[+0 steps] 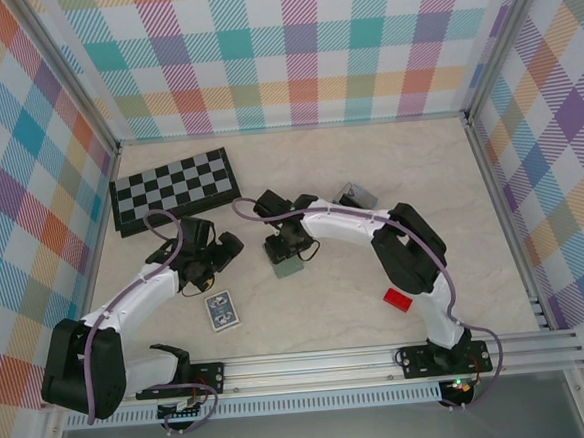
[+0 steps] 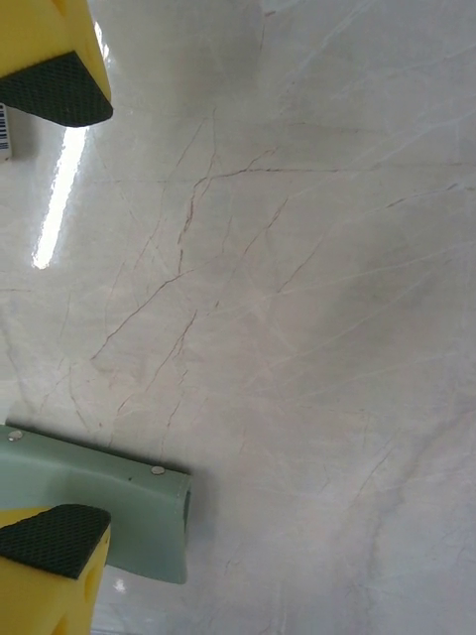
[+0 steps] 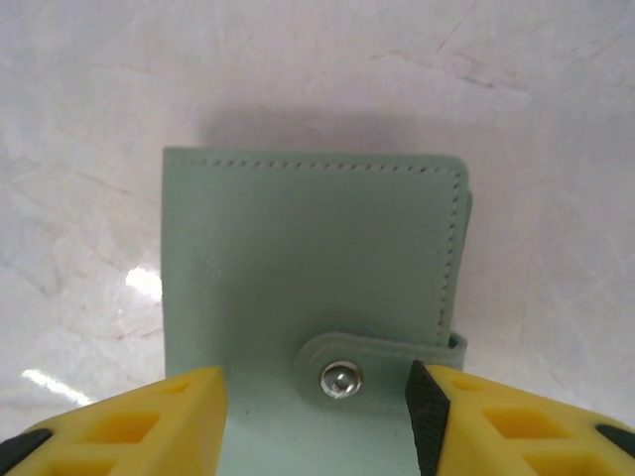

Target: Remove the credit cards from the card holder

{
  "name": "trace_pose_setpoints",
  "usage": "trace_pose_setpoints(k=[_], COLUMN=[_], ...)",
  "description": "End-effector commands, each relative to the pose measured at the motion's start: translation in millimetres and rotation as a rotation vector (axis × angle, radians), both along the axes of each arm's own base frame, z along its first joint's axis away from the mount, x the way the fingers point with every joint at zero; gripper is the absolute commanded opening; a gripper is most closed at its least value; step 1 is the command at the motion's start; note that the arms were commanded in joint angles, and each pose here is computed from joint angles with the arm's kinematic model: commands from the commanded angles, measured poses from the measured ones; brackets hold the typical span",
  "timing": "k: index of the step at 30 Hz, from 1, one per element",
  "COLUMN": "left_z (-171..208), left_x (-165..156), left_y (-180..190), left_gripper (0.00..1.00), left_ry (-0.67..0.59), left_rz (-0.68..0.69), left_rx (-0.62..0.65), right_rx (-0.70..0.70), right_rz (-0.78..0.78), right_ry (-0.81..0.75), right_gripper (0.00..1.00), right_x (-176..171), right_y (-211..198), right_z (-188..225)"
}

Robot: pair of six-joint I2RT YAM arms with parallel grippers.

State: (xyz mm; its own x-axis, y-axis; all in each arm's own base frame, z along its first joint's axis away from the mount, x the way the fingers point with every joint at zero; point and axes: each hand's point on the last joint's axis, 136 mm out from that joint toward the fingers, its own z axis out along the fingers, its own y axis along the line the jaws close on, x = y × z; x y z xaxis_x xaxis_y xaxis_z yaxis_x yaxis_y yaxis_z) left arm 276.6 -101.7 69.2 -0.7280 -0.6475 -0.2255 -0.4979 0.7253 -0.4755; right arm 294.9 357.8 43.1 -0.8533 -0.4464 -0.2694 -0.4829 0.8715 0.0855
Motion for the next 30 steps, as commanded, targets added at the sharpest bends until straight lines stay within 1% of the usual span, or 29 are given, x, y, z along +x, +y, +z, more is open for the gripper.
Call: trace_pose_setpoints(k=[1, 5, 9, 11, 17, 23, 26, 30], left_z=[-2.8, -3.2, -3.2, -2.8, -2.3, -5.8, -8.5, -12.3], left_x=[-4.8, -3.9, -2.0, -0.2, 7.3, 12.4, 14.7, 17.5], left_y=[-1.3, -5.8, -10.9, -15.4, -31.1, -55.0, -68.3, -85.4], left_gripper=[1.0, 1.0, 1.0, 1.0, 1.0, 0.89, 0.79, 0.69], left_ry=[0.022, 0.026, 0.024, 0.02, -0.004, -0.018, -0.02, -0.018], left_rz=[-0.01, -0.022, -0.033, -0.044, -0.07, -0.126, -0.158, -0.191], left_rx=[-0.027, -0.047, -0.072, -0.094, -0.176, -0.259, -0.284, -0.308], right_rx=[-0.092, -0.13, -0.152, -0.147, -0.087, 0.009, 0.058, 0.112], right_rz=[-0.011, -0.019, -0.021, -0.019, -0.033, -0.079, -0.092, -0.118], right_ry=[-0.006, -0.007, 0.012, 0.022, 0.052, 0.119, 0.155, 0.197], right_gripper=[0.51, 0.49, 0.41, 0.37, 0.3, 0.24, 0.22, 0.19], right_x=[4.8, 8.0, 5.7, 3.6, 0.3, 0.6, -0.6, -0.6], right_y=[-10.6, -14.0, -16.8, -16.5, -13.6, -15.0, -15.8, -19.0], right_z=[-5.2, -13.6, -22.9, -25.3, -25.5, -24.9, -25.2, -26.3])
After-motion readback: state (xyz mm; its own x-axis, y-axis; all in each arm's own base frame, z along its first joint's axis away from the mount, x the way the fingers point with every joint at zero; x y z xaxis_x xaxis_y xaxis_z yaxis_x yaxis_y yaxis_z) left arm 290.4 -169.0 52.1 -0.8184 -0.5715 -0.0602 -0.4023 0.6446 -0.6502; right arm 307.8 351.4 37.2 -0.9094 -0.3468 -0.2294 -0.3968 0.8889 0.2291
